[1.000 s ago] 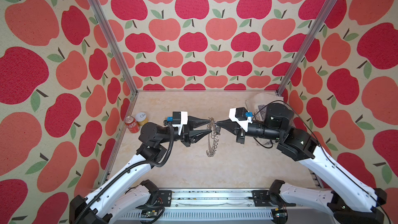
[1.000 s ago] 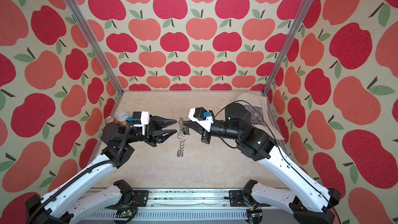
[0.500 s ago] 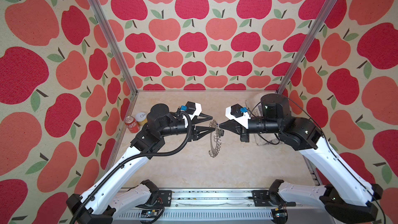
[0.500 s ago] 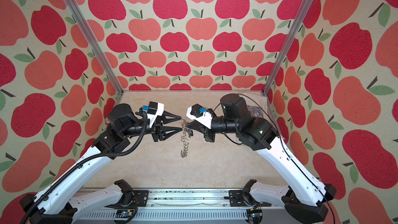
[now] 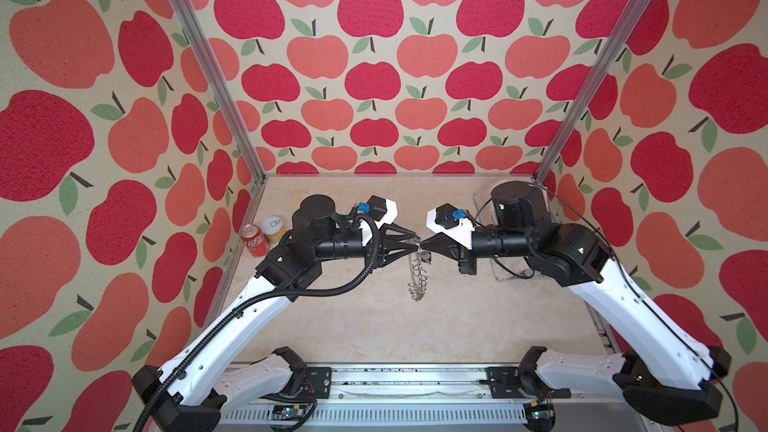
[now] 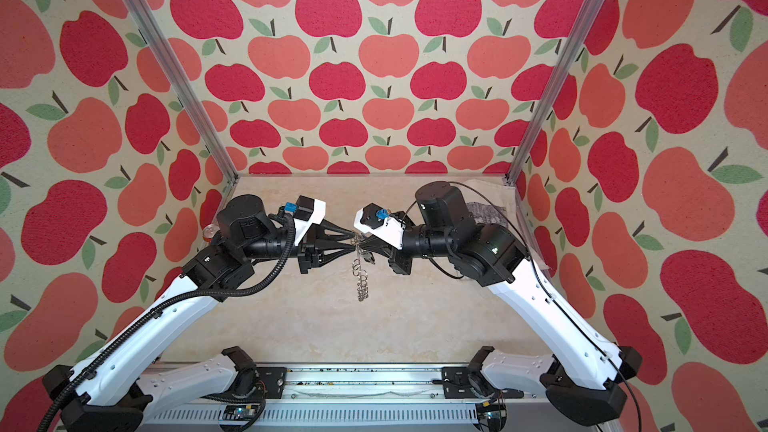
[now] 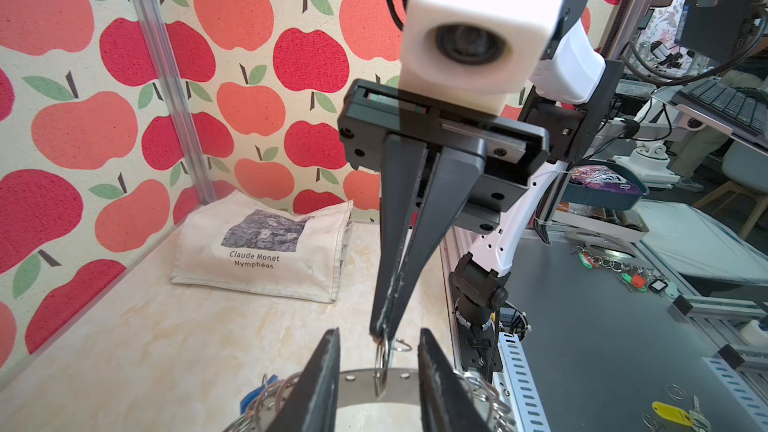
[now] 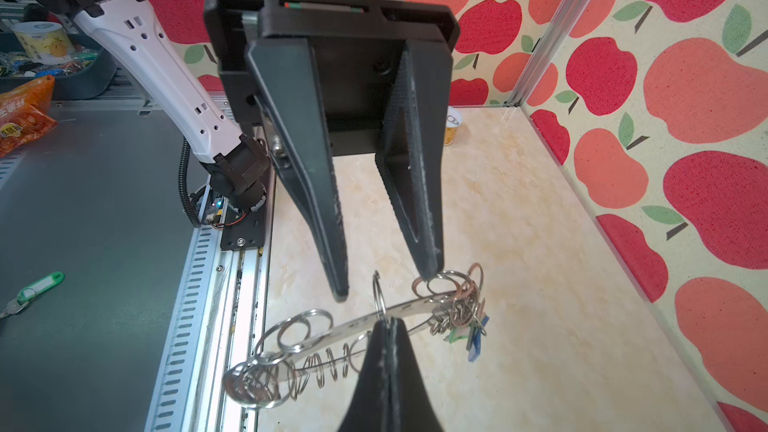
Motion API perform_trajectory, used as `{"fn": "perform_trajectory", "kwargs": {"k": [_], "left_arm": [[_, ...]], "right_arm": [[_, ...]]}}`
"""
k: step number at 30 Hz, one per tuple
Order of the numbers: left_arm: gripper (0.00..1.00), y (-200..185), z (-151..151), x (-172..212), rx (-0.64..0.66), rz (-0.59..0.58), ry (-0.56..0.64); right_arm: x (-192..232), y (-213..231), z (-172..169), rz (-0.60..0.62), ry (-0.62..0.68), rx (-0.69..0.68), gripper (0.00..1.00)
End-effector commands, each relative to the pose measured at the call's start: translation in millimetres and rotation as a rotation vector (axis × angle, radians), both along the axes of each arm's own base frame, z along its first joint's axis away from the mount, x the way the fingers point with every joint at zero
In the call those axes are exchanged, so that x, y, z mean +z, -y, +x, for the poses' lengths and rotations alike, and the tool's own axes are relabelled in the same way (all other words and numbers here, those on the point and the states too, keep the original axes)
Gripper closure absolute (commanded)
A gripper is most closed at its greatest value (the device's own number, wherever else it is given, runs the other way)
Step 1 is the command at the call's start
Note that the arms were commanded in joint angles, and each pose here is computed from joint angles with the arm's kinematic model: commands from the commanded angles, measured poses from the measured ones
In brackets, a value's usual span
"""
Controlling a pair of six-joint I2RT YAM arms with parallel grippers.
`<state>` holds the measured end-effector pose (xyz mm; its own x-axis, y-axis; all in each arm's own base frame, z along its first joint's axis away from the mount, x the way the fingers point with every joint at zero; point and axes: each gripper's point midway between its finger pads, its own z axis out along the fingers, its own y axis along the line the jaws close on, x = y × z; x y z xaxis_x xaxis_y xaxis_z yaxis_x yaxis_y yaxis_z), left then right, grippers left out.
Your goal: Put the keys on the keyring
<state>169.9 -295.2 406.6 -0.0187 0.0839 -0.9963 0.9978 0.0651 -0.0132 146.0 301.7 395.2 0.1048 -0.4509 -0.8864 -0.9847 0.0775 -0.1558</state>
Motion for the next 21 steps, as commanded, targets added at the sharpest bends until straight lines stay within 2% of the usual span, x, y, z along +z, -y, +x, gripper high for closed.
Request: {"fn": "perform_trajectory", "kwargs": {"k": [1,21], "left_arm": [[0.71,1.3,-8.9,9.7,-0.041,-0.004,0.016],[0.9,7.1,-10.7,9.3,-0.044,0.007,0.028]], "right_arm": [[20.4,2.4,-2.4,0.038,0.056,0.002,1.0],[19.0,0.6,-3.3,0.04,0.061,0.005,1.0]]}}
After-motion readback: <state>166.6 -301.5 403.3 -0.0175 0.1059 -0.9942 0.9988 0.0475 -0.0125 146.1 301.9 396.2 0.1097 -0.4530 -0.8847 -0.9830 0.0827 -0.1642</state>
